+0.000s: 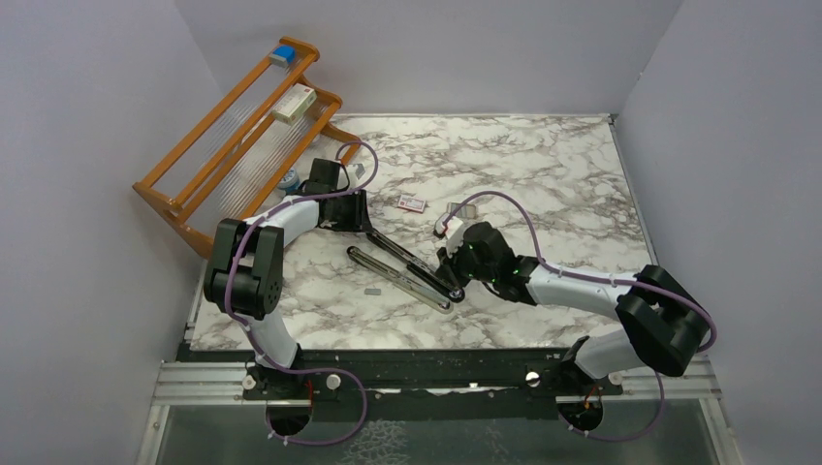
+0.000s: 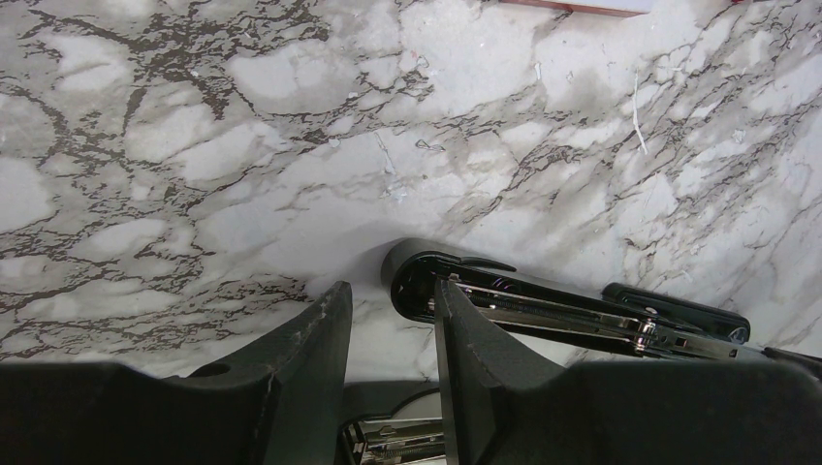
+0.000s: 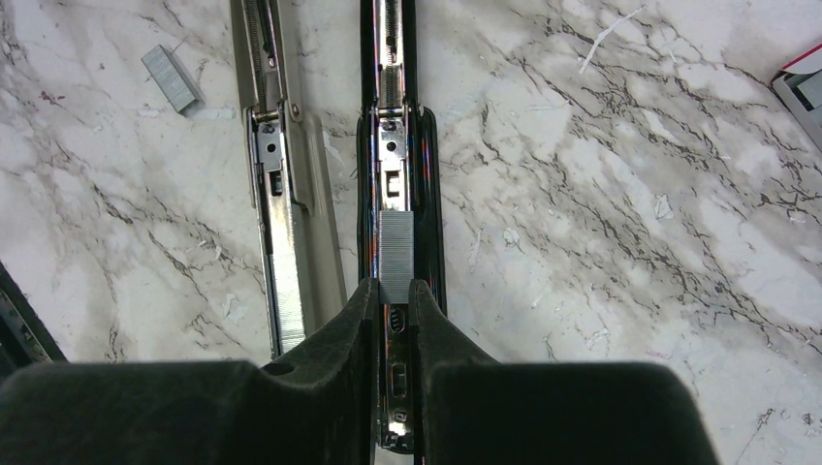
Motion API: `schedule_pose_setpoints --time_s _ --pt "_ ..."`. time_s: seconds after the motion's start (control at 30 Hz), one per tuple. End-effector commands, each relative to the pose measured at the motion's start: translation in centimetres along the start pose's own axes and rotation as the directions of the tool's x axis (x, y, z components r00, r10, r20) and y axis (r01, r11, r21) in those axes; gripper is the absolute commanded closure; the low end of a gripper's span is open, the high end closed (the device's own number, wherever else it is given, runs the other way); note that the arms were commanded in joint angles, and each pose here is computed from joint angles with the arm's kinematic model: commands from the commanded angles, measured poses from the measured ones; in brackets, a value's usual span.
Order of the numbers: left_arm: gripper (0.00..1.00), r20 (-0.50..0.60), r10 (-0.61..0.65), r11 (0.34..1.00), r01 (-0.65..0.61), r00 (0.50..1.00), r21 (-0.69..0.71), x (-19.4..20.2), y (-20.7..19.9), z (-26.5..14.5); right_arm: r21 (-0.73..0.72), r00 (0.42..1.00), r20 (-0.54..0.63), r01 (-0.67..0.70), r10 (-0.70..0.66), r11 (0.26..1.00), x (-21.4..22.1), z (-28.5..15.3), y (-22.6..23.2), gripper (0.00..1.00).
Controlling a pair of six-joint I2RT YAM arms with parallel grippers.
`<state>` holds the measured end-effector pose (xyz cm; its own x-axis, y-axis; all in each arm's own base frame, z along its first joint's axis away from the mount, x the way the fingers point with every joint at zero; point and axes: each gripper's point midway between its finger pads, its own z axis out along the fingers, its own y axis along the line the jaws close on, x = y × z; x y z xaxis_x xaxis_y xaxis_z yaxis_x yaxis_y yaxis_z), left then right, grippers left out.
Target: Load the staples into the stapler
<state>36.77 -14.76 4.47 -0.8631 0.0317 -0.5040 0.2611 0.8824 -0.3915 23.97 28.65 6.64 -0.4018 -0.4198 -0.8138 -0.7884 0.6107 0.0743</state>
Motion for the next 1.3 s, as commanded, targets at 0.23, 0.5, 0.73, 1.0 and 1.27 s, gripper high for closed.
schedule_pose_setpoints --time_s 0.23,0.5,0.73,1.0,1.27 --pt "0.61 -0.047 -0.001 0.999 -0.002 0.999 -0.051 1.2 1.3 0.4 0.009 1.0 -0.02 0.007 -0.007 1.0 -0.2 0.5 0.0 0.85" --pt "0.61 -0.048 -0.001 0.999 -0.002 0.999 -0.051 1.2 1.3 0.4 0.014 1.0 -0.029 0.006 -0.005 1.0 0.1 0.5 0.0 0.85" --pt "0.61 -0.047 0.0 0.999 -0.002 0.999 -0.051 1.2 1.3 0.4 0.013 0.999 -0.044 0.003 -0.003 1.0 0.4 0.6 0.0 0.85" --pt "0.61 -0.046 -0.001 0.999 -0.002 0.999 -0.051 1.1 1.3 0.4 0.013 0.998 -0.06 0.003 -0.003 1.0 0.8 0.8 0.0 0.85" --pt "0.61 -0.048 -0.001 0.999 -0.001 0.999 -0.051 1.2 1.3 0.4 0.016 0.997 -0.075 0.026 -0.024 1.0 0.4 0.7 -0.2 0.85"
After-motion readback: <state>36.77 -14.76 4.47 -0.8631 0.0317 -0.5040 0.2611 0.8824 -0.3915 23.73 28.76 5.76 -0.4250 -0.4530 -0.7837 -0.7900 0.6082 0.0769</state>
